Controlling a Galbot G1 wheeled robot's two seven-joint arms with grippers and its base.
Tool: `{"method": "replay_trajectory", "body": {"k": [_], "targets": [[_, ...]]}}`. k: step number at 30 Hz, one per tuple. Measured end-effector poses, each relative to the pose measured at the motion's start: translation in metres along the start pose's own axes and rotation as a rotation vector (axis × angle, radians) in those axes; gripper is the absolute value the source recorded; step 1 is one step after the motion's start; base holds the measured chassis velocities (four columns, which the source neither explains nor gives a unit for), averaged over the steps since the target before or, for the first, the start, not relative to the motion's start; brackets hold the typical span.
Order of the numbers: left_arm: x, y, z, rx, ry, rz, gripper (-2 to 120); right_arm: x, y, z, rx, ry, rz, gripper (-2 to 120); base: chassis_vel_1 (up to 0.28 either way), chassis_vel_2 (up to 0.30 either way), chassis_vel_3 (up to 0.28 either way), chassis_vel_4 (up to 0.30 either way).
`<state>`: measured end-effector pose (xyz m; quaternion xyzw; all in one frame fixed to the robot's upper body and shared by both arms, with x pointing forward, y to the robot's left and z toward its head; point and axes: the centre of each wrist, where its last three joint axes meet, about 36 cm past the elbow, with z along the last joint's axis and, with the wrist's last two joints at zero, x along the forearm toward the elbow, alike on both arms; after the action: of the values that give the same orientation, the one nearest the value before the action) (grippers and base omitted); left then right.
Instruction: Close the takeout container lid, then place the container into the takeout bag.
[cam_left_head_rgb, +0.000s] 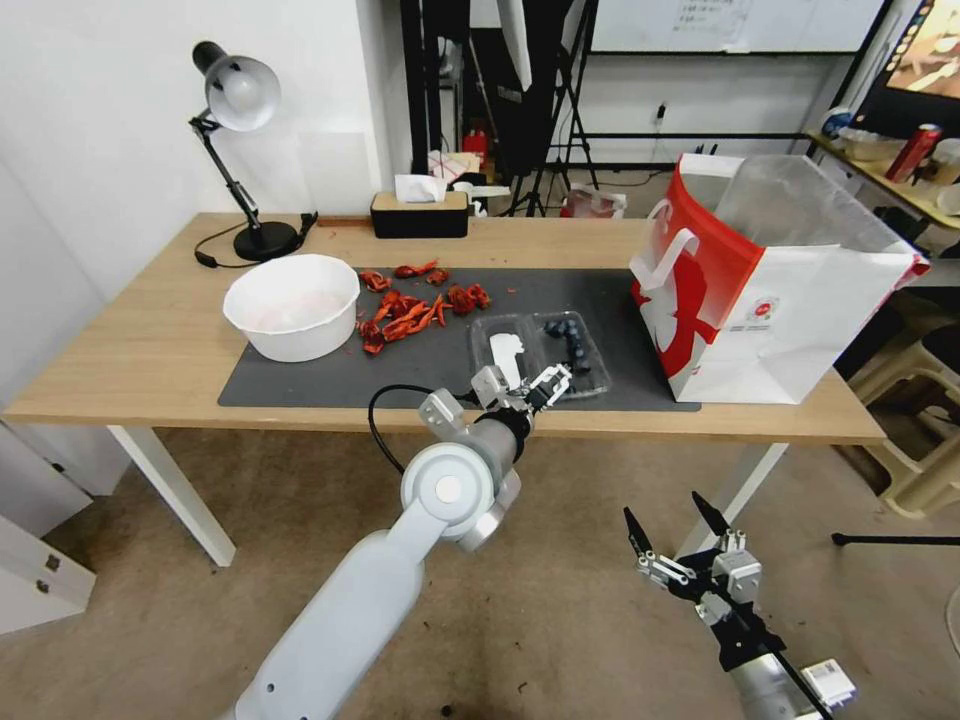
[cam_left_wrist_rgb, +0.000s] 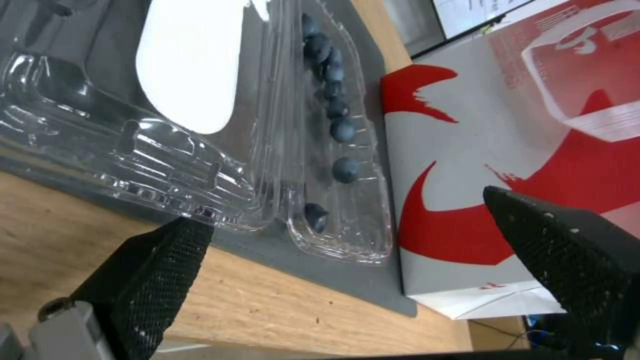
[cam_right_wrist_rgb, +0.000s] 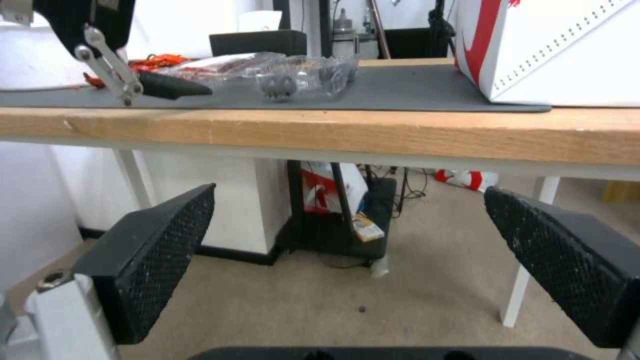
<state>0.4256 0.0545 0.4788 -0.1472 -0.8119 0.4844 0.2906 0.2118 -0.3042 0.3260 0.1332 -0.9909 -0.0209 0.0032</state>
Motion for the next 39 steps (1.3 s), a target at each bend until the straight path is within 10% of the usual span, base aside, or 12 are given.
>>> {"method": "replay_trajectory", "body": {"k": [39], "targets": [[0.000, -0.007, -0.033, 0.050, -0.090, 0.266, 100, 0.000, 0.001, 0.004, 0.009, 0.014, -0.003, 100, 0.000, 0.000, 0.000, 0.000]]}}
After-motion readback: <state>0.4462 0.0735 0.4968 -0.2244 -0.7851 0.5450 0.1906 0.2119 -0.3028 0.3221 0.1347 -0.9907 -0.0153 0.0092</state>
